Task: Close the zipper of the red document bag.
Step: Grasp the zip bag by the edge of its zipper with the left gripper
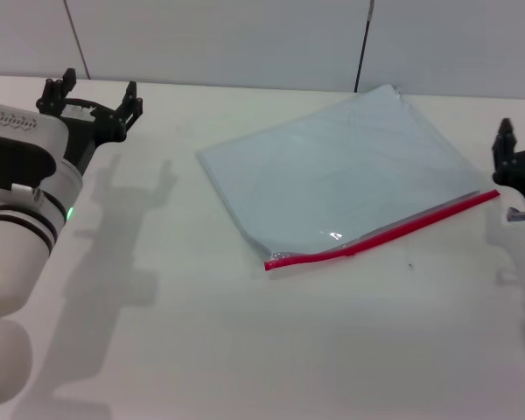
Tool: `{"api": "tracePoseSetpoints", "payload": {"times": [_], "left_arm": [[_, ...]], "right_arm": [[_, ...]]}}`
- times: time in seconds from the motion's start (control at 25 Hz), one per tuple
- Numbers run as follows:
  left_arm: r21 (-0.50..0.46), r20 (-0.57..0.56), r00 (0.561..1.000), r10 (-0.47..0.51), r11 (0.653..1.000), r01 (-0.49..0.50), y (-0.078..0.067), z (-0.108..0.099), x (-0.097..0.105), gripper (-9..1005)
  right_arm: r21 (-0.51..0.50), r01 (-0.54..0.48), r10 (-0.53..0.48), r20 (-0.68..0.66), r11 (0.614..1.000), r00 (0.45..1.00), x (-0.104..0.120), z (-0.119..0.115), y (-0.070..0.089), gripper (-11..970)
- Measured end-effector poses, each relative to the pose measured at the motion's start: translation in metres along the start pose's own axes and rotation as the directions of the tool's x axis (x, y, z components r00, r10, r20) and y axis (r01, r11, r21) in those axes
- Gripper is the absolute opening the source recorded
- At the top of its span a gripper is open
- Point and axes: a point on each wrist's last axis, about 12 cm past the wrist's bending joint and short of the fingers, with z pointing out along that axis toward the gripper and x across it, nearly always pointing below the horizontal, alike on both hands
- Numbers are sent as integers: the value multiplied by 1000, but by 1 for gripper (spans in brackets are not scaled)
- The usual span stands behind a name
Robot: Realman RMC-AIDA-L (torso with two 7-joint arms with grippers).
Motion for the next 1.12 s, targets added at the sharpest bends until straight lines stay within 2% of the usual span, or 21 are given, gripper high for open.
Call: {"api": "tracePoseSetpoints", "payload": {"times": [0.16,0.48,0.88,1.0,1.12], "left_arm": [[-8,20,1000,-11,1000,11,0,-6,1,876],[-10,160,987,10,1000,-9,-6,-25,-4,877],[18,150,988,18,1000,-21,-12,-28,-1,876],[59,129,991,36,997,-44,-19,-29,2,876],[115,118,990,71,990,-84,-32,-28,-1,876]], "right_arm": [[10,-1,0,43,1000,999,0,-11,-1,403],[4,-2,2,99,1000,995,-3,-19,2,407],[15,-6,5,87,1000,996,-3,-17,-1,406],[33,-13,11,66,999,998,0,-17,-4,405],[35,-9,7,61,999,998,1,-16,-6,405]]}}
